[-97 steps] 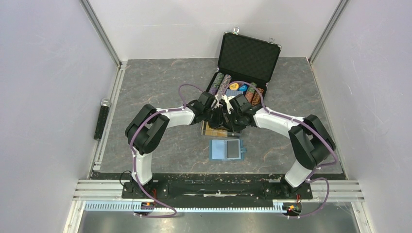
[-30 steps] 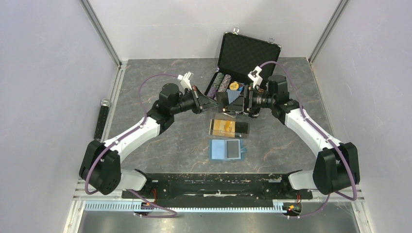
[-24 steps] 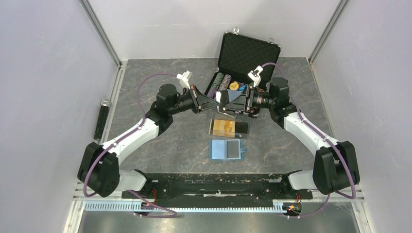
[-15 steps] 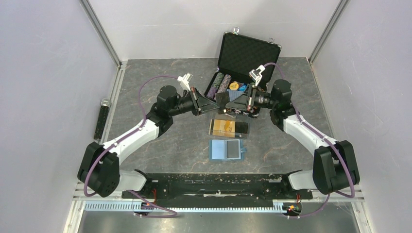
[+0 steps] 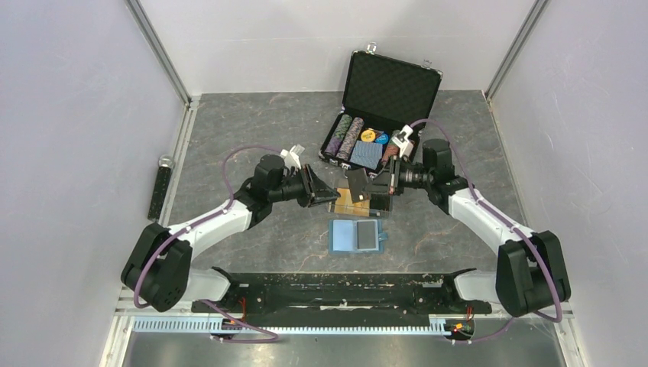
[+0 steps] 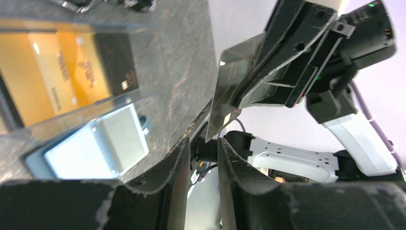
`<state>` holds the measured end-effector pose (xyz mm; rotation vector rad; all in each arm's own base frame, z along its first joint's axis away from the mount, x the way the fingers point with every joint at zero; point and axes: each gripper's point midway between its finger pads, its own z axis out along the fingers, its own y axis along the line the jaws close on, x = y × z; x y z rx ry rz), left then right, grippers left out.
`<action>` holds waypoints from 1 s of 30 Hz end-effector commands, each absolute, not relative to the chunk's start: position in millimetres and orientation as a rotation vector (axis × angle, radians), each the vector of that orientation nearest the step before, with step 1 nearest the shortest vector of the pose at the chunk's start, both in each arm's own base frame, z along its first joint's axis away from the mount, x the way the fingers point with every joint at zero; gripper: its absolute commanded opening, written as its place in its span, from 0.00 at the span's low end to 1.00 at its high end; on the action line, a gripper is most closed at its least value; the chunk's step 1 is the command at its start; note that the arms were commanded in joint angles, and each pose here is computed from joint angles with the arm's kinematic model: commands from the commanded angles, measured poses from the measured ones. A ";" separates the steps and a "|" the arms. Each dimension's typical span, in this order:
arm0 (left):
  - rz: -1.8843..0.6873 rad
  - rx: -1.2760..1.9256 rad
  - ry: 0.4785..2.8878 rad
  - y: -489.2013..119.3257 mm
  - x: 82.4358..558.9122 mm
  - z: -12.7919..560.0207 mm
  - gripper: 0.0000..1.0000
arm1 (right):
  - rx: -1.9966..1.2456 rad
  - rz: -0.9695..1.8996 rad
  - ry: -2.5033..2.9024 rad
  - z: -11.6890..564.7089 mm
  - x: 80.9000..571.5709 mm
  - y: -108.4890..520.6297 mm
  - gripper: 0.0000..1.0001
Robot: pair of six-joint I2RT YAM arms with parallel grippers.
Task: Put the credit cards into the card holder
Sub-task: Insert the credit card into the card holder.
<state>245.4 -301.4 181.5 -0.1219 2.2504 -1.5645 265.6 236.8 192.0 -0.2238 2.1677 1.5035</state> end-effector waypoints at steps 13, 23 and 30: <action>-1.129 -0.114 2.729 -271.9 185.4 73.1 0.24 | -0.140 1.288 2.461 88.5 190.1 209.1 0.00; -1.013 -0.128 2.854 -261.0 174.3 34.6 0.20 | -0.124 1.172 2.596 59.6 175.0 217.2 0.00; -0.984 -0.116 2.900 -260.5 170.6 18.1 0.19 | -0.107 1.075 2.655 42.2 176.4 214.9 0.00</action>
